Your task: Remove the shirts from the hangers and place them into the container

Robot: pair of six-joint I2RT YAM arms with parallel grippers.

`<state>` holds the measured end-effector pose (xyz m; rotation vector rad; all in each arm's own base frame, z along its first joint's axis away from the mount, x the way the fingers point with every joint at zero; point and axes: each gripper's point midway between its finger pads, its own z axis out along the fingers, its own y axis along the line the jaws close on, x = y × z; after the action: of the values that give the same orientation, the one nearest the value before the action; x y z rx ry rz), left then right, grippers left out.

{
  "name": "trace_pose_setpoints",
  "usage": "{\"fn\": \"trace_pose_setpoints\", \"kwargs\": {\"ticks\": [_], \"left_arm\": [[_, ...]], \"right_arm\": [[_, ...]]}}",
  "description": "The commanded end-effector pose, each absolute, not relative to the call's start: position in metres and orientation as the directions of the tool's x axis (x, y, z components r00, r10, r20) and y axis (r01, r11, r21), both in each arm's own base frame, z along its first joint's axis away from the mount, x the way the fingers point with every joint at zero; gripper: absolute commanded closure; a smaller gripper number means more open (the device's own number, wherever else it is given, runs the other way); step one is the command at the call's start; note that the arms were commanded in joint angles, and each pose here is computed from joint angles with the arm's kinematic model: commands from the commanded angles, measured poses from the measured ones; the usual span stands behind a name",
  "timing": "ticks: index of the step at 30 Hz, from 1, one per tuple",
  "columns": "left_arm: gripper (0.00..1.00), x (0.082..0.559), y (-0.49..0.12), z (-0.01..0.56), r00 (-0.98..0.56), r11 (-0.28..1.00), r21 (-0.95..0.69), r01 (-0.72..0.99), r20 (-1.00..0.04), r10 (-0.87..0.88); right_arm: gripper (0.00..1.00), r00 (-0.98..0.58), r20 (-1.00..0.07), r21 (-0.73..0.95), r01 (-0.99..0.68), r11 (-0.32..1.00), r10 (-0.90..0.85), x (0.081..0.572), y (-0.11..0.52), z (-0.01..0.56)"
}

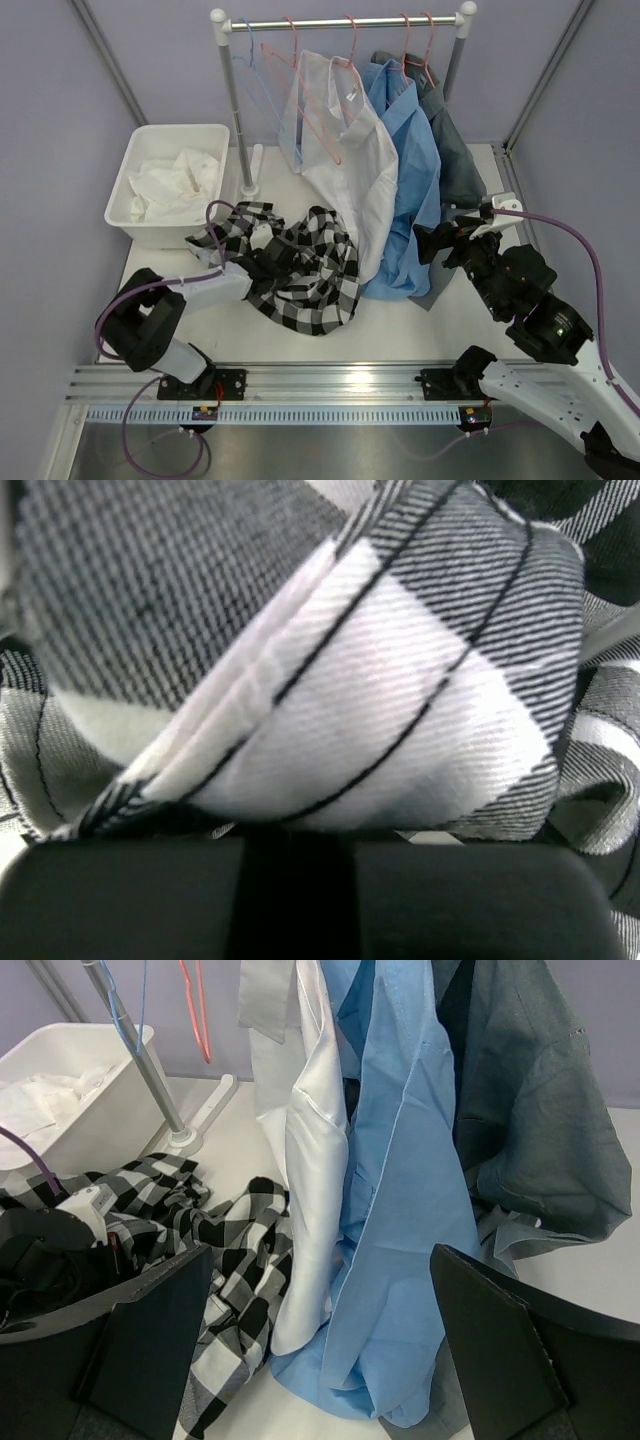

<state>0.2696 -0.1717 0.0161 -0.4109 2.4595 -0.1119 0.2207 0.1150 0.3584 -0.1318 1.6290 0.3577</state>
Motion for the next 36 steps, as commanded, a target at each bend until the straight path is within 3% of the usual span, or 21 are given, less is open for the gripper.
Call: {"fn": "trace_pose_setpoints", "kwargs": {"ticks": [1,5,9,15,20,26,31,36], "left_arm": [[1.0,0.244,-0.177,0.008,-0.805,0.948,-0.216,-0.234,-0.504,-0.314],[1.0,0.24,-0.169,0.056,-0.786,0.958,-0.229,-0.171,-0.555,-0.273],[1.0,0.253,-0.157,0.165,-0.656,0.96,-0.267,-0.088,-0.71,-0.258],[1.0,0.266,-0.098,0.294,-0.454,0.978,-0.182,-0.104,-0.866,-0.209],[1.0,0.281,-0.031,0.421,-0.186,0.957,-0.133,-0.259,-0.965,-0.184],[1.0,0.313,0.014,0.544,0.055,0.918,-0.104,-0.382,-0.994,-0.089],[1.0,0.354,0.051,0.59,0.203,0.878,-0.102,-0.468,-0.979,-0.005],[1.0,0.41,0.072,0.543,0.157,0.889,-0.15,-0.432,-0.983,-0.09]], "right_arm": [[0.01,-0.068,-0.986,0.168,-0.305,0.937,0.154,0.22,0.115,0.368],[0.01,-0.076,-0.986,0.163,-0.308,0.937,0.147,0.22,0.116,0.367],[0.01,-0.085,-0.986,0.164,-0.311,0.936,0.144,0.22,0.117,0.364],[0.0,-0.091,-0.986,0.159,-0.317,0.935,0.137,0.219,0.119,0.363],[0.01,-0.09,-0.986,0.16,-0.319,0.934,0.138,0.219,0.119,0.365],[0.01,-0.092,-0.986,0.159,-0.329,0.931,0.136,0.219,0.122,0.363],[0.01,-0.097,-0.987,0.154,-0.34,0.928,0.128,0.22,0.125,0.361],[0.01,-0.108,-0.986,0.155,-0.348,0.925,0.125,0.221,0.129,0.355]]}}
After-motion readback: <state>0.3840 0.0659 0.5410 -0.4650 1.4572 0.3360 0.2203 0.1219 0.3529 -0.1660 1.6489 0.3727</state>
